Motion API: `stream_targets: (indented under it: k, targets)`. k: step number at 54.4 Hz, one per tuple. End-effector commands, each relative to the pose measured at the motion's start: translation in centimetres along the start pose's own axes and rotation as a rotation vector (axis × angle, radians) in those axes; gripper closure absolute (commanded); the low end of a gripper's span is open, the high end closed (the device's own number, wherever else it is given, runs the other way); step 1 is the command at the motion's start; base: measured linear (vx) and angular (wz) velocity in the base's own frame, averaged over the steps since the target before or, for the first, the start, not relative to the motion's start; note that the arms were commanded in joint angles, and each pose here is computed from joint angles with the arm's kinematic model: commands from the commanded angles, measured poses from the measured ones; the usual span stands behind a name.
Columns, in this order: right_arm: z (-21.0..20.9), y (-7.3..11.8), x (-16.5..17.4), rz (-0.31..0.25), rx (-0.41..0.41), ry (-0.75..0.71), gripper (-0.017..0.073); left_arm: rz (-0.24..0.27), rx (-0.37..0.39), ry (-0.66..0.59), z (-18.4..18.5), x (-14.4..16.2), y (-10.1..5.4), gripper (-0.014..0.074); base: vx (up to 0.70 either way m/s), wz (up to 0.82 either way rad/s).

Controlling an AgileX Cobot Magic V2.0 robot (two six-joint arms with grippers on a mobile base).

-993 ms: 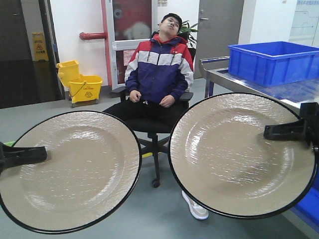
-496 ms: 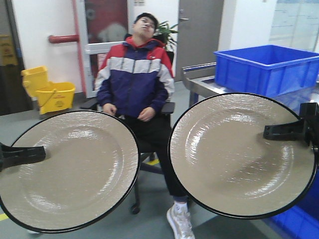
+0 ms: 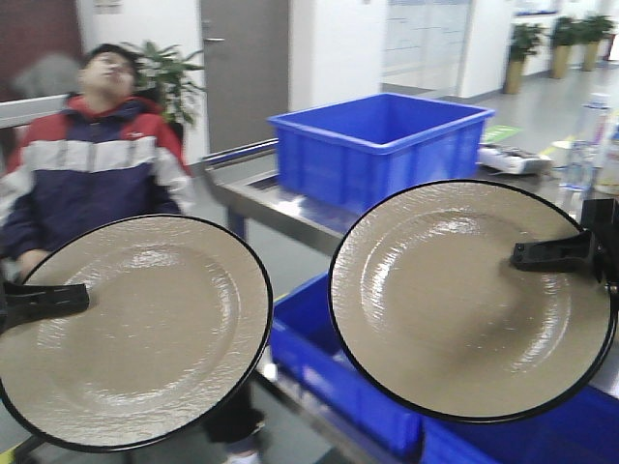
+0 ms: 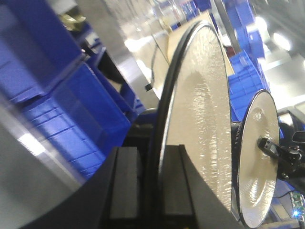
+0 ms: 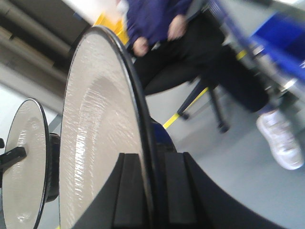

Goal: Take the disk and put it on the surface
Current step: 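Hold both plates while the base drives to the steel table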

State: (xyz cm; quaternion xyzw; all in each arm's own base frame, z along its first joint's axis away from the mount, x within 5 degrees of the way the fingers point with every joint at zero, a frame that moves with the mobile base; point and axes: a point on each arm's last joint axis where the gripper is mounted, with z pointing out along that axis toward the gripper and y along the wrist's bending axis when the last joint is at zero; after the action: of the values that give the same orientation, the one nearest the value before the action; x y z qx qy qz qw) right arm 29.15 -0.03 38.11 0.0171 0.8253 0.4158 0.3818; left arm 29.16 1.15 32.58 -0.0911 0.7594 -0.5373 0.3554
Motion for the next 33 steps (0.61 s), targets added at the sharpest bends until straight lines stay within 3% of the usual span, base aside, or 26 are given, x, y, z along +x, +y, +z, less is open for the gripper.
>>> stream_targets:
  k: [1,33]
  targets:
    - [-1.26,2.48,-1.18,0.007,-0.097,-0.112,0.0568,0.005,0.157,-0.062,-0.62,-0.59,-3.36,0.0594,0.44,-0.64]
    - [-1.26,2.48,-1.18,0.009,-0.098,-0.112,0.0568,0.005,0.158,-0.061,-0.63,-0.58,-3.37,0.0594,0.38,-0.61]
